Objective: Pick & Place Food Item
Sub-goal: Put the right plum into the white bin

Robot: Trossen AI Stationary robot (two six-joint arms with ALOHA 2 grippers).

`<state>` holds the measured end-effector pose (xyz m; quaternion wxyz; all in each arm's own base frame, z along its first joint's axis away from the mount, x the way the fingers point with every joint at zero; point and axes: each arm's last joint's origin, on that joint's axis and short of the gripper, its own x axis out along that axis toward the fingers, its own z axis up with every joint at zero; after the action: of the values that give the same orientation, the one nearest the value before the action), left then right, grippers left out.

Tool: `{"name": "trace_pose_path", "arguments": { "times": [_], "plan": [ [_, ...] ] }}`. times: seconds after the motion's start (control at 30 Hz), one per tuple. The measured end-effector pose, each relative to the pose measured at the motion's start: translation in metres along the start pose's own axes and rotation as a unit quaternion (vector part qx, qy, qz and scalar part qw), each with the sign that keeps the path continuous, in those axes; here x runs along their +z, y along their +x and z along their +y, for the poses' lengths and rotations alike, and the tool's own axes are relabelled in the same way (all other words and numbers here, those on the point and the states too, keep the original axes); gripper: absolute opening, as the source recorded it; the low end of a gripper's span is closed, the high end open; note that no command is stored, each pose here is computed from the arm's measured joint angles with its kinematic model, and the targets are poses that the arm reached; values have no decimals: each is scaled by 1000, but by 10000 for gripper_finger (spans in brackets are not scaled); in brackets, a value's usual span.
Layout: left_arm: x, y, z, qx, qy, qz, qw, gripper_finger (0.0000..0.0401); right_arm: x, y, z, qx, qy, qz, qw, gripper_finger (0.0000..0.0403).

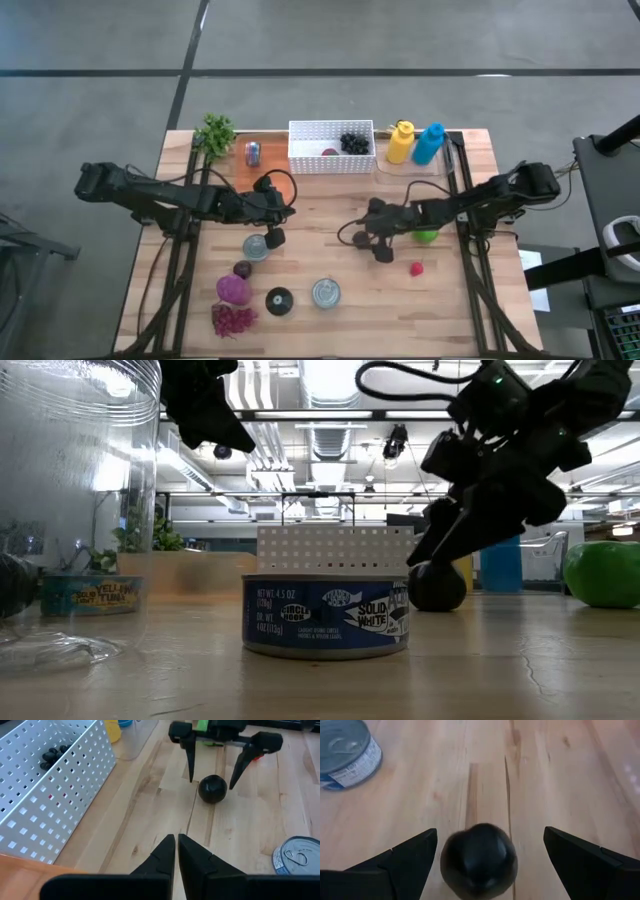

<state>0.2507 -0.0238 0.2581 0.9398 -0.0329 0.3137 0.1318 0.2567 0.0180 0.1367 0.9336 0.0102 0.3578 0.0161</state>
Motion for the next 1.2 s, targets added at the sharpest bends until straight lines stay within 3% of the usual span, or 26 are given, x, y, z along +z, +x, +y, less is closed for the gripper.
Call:
{"name": "trace_pose_path", "arguments": {
  "times": [0.4, 1.2],
  "plan": [
    [0, 0, 0, 0, 0, 0, 1000, 26, -11, 21, 1, 18, -2, 47, 999, 364],
    [0, 0, 0, 0, 0, 0, 1000, 26, -6, 23, 1, 19, -7, 42, 999, 363]
  ]
}}
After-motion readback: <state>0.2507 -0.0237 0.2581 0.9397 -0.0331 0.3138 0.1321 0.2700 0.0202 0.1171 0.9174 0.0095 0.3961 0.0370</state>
